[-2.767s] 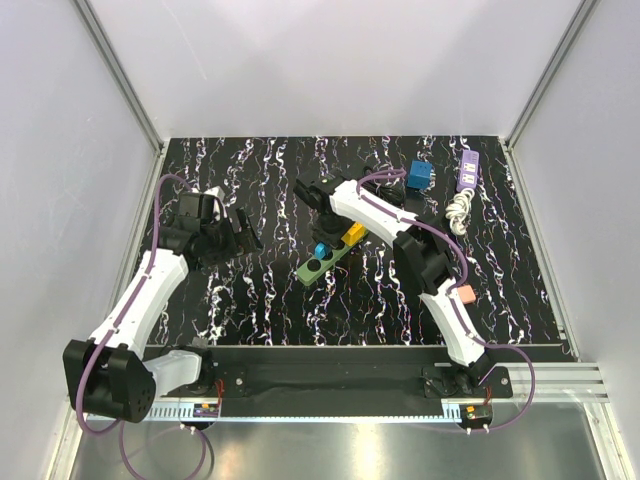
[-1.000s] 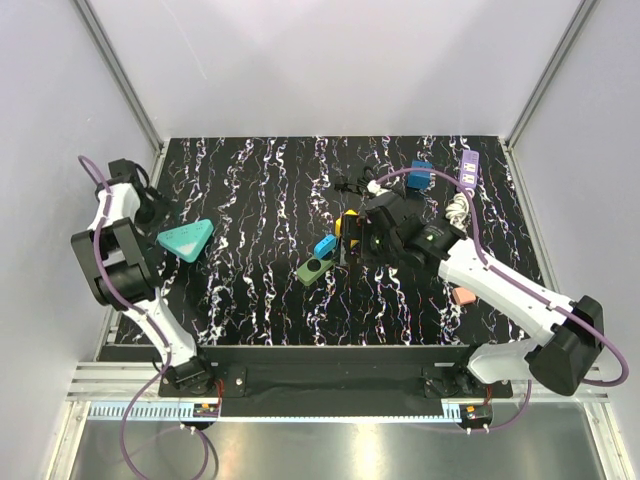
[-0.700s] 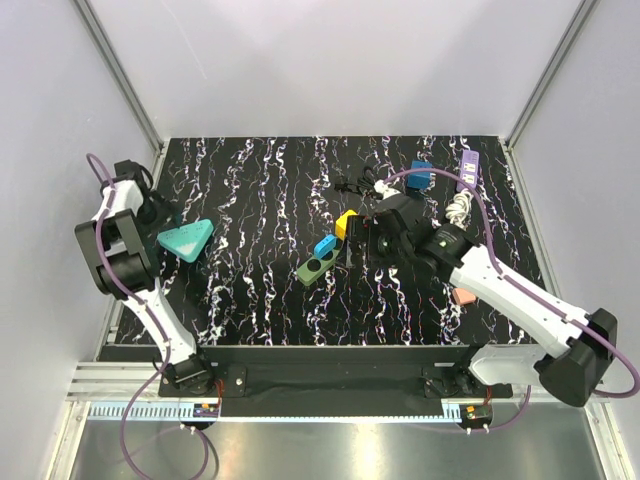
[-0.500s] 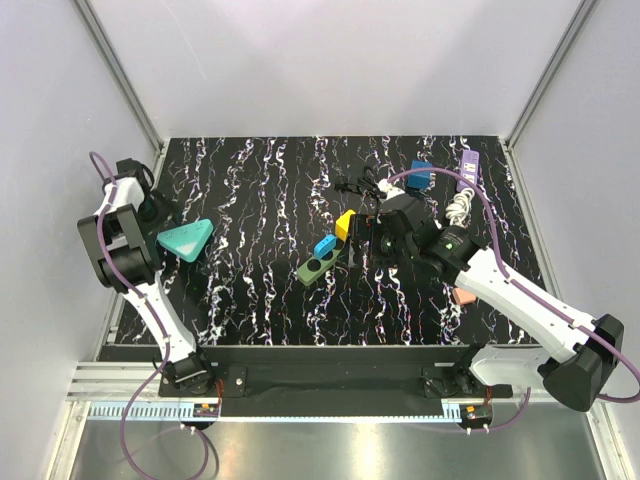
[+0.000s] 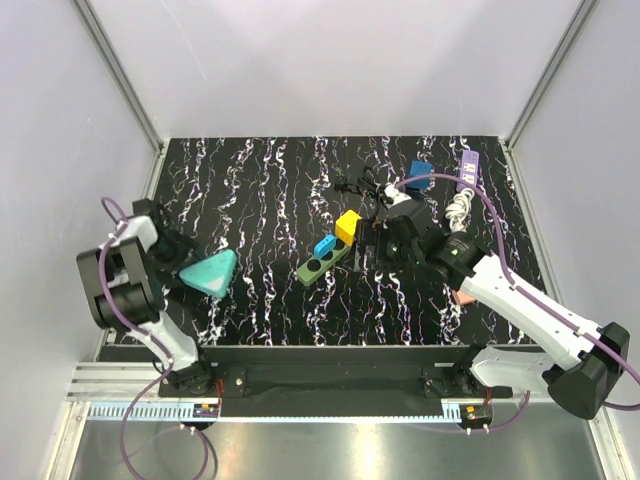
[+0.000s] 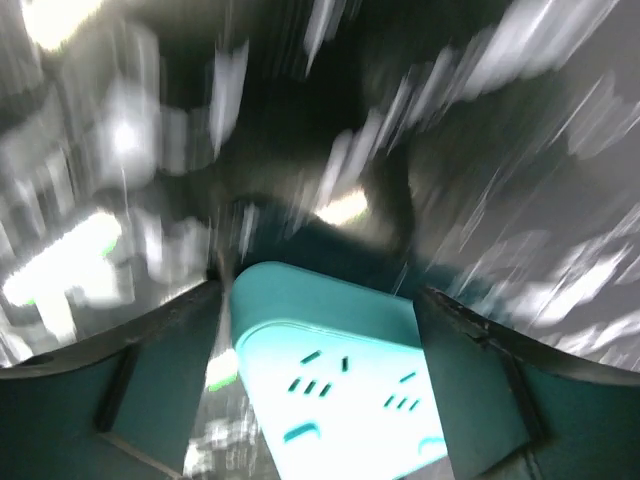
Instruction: Insert the plug
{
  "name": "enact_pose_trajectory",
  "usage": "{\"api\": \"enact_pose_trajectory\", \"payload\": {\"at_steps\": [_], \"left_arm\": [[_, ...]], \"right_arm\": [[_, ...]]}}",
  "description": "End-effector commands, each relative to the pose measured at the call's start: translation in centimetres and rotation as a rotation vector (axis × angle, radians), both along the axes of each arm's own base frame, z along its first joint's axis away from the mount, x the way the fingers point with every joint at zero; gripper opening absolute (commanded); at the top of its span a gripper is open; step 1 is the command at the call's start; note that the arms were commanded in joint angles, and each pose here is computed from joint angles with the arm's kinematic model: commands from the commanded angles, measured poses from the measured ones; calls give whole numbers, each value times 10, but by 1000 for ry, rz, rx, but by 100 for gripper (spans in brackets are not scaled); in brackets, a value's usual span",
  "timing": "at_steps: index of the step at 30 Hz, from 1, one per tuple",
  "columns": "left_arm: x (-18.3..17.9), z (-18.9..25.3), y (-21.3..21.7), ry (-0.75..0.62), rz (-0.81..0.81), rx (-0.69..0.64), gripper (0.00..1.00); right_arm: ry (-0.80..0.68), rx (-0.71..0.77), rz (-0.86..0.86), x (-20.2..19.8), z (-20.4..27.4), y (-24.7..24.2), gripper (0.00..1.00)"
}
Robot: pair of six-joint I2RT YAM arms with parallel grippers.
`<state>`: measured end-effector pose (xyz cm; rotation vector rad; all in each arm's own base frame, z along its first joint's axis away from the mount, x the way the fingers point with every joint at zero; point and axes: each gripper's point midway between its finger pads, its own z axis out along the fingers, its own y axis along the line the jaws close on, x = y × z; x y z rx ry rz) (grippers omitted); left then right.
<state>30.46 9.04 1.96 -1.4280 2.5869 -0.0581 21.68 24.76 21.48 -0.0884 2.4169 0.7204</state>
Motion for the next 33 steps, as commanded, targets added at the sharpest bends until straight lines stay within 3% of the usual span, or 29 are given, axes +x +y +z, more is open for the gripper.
{"api": "enact_pose_trajectory", "payload": {"at_steps": [1, 6, 11, 13, 18, 24, 26, 27, 33], "left_arm": [[-17, 7, -52, -72, 61, -176, 87], [-56, 3, -97, -72, 27, -241, 89], [-59, 17, -111, -134, -1, -230, 92], [-57, 21, -111, -153, 15, -231, 92], [-40, 52, -120, -279, -41, -265, 92], [-12, 119, -77, -397, -168, 9, 94], [-7, 123, -73, -404, -182, 28, 94], [-6, 124, -72, -406, -195, 32, 91], [5, 153, -75, -497, -296, 150, 93]], "right_arm": [[30, -8, -36, 0, -8, -14, 100], [69, -61, -88, 0, -28, -41, 100], [64, -115, -154, 8, -36, -60, 99], [98, -93, -135, 7, -38, -51, 92], [178, 56, -86, 0, -41, -4, 81], [250, 198, -220, -4, -49, 80, 75], [308, 286, -283, -7, -50, 115, 74], [348, 253, -316, -8, -74, 128, 75], [330, 272, -500, -5, -105, 191, 75]]}}
